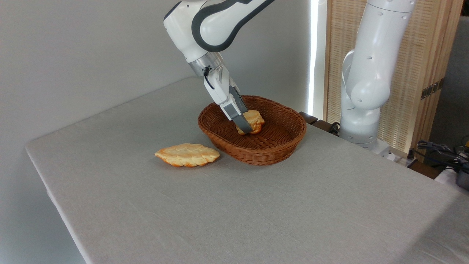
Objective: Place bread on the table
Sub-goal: 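Close the gripper on the bread roll and lift it out, then carry the bread roll beside the flat pastry and lower it onto the table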
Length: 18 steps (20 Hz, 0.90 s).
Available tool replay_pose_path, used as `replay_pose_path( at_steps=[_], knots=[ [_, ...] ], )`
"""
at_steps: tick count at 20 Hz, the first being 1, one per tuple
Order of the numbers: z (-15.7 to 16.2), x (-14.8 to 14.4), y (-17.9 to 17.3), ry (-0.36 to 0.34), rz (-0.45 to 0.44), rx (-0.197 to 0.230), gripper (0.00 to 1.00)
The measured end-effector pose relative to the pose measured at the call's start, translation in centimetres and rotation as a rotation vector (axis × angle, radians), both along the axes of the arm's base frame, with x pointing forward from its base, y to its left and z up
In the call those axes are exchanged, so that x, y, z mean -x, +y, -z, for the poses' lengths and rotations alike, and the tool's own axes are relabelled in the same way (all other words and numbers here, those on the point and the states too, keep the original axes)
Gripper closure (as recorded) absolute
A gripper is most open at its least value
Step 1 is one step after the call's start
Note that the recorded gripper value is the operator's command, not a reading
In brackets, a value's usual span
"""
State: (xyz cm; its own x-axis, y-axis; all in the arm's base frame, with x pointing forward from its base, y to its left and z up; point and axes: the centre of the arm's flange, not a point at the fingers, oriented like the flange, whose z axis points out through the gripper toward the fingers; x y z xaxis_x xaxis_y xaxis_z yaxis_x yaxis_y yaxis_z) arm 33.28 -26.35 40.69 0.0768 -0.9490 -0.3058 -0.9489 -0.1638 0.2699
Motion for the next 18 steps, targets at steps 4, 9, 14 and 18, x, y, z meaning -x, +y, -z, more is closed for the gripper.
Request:
replay_pose_path(
  at_steps=[4,9,14,18],
  knots=[
    [-0.3,0.0,0.0,-0.005,0.000,0.005,0.56],
    [-1.6,-0.1,0.0,-0.019,-0.002,0.020,0.55],
    [-7.4,-2.5,0.7,-0.096,-0.048,0.089,0.51],
    [-12.5,-7.8,6.1,-0.200,-0.198,0.165,0.49]
  ],
)
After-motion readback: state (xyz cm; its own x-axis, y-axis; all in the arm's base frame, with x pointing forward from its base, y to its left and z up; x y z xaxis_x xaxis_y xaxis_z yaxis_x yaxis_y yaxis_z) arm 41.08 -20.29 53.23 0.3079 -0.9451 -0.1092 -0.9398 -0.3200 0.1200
